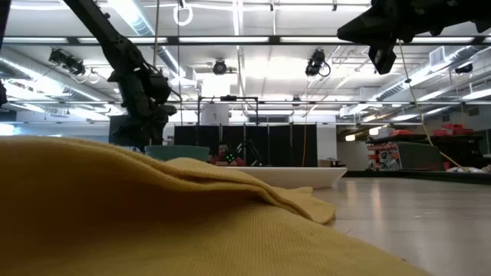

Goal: Set table place
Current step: Stack the green bowl on top of the white plate

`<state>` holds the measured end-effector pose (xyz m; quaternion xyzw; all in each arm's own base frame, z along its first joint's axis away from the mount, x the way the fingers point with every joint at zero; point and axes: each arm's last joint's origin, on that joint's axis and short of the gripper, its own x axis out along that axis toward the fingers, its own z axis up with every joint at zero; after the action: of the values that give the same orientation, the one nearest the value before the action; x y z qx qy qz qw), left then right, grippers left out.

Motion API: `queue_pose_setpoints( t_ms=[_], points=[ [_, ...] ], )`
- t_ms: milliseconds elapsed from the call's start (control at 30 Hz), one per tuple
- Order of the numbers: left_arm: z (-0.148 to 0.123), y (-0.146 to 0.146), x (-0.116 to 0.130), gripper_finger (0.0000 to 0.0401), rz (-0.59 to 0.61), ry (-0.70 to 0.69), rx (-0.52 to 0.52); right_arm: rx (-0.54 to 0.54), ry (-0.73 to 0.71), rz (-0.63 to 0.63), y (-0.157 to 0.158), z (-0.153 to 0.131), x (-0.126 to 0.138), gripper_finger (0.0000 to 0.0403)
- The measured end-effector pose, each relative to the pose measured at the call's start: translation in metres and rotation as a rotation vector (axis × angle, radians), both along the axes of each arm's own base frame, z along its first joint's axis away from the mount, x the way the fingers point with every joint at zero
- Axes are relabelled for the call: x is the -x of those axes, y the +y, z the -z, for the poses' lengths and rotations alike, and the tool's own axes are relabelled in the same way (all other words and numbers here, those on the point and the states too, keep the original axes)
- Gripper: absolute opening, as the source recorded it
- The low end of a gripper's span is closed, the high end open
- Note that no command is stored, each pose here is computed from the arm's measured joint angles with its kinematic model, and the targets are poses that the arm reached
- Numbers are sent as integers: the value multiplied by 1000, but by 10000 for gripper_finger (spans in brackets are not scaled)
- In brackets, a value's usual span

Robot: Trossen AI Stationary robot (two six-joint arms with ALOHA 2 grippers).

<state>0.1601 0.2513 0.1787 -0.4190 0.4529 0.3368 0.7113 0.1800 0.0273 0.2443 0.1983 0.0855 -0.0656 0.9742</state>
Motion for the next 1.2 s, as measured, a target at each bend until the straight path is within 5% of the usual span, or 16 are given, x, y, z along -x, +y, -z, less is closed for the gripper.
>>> queue_pose_setpoints(
  t_ms=[233, 767, 1200],
  points=[
    [29, 4, -7, 201, 9, 53, 89, 0, 0, -3, 1, 0, 0, 28],
    [25, 11, -8, 173, -5, 40, 77, 0, 1, -4, 1, 0, 0, 28],
    [25, 11, -8, 82, -4, 39, 76, 1, 5, -3, 1, 0, 0, 28]
  ],
)
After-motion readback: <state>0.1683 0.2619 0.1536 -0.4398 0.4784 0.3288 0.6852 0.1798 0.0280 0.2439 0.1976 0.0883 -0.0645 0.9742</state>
